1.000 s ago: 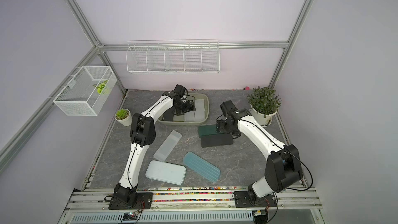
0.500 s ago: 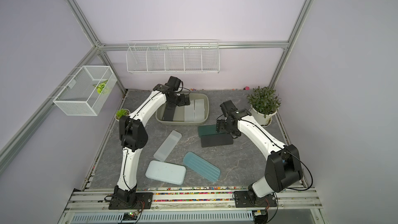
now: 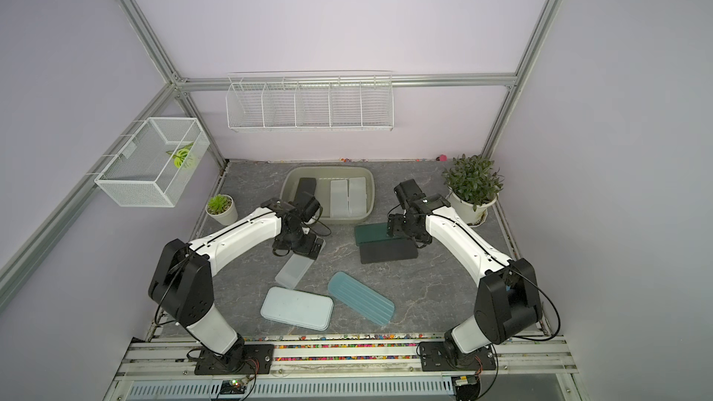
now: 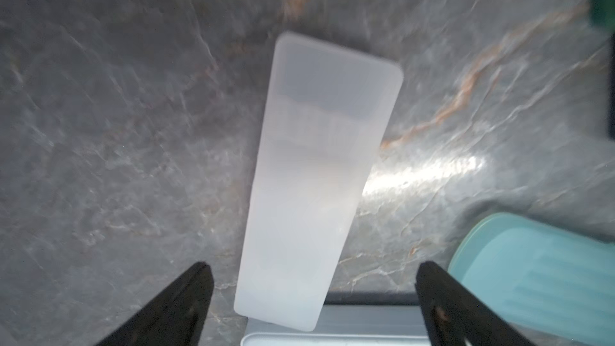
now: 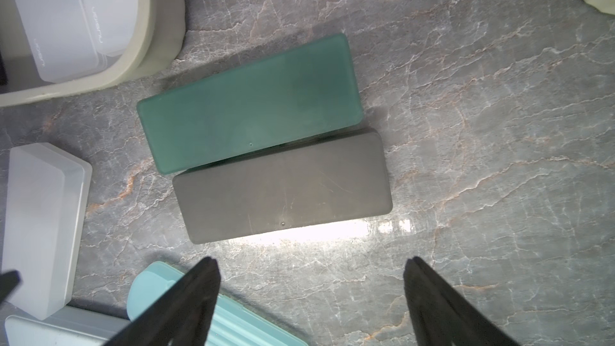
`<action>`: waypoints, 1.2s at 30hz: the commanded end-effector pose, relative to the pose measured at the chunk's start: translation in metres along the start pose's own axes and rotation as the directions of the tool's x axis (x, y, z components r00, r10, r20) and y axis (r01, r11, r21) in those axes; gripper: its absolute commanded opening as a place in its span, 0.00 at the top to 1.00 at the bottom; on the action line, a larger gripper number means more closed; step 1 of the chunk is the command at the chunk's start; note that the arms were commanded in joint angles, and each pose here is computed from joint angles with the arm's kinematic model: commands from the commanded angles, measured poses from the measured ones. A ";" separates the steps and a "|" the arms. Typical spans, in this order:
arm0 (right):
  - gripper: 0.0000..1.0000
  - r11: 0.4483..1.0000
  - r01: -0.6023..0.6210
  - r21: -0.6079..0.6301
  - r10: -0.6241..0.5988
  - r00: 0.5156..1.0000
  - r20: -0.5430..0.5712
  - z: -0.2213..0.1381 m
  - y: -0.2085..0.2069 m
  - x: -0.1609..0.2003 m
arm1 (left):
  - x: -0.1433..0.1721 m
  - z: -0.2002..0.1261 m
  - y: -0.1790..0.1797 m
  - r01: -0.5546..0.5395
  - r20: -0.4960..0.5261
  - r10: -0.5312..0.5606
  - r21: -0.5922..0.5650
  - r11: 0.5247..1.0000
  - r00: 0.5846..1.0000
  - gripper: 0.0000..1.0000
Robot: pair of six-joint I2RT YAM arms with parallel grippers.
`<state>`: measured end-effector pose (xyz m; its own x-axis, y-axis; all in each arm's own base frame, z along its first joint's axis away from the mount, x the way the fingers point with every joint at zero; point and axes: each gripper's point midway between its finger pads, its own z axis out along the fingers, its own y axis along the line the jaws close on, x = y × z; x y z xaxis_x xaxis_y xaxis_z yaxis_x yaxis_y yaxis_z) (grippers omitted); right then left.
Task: Put the pencil case into the storage box
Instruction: Pick up the pencil case from the center of the board.
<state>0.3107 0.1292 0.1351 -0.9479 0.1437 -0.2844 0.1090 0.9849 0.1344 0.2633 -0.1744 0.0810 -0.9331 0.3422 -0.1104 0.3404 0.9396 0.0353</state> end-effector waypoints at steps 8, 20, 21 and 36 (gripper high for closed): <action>0.09 1.000 -0.017 0.010 0.017 1.000 -0.014 0.001 -0.007 0.009 | 0.012 0.023 -0.002 -0.011 0.009 0.011 0.039 0.999 1.000 0.00; 0.09 0.999 -0.035 0.027 0.036 0.999 -0.020 0.004 -0.013 0.016 | -0.004 0.055 0.004 -0.066 -0.024 0.065 -0.036 0.997 0.998 0.00; 0.09 0.999 -0.037 0.027 0.038 0.999 -0.022 0.004 -0.013 0.016 | -0.004 0.057 0.004 -0.070 -0.033 0.069 -0.039 0.997 0.997 0.00; 0.09 0.999 -0.028 0.024 0.029 0.999 -0.023 0.007 -0.009 0.009 | -0.017 0.032 0.001 -0.104 -0.034 0.103 -0.025 0.994 0.994 0.30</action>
<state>0.2993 0.1242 0.1224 -0.9544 0.1622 -0.2507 0.1354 0.9834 0.1209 0.2706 -0.1746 0.0313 -0.9009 0.4320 -0.0420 0.4288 0.9008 0.0681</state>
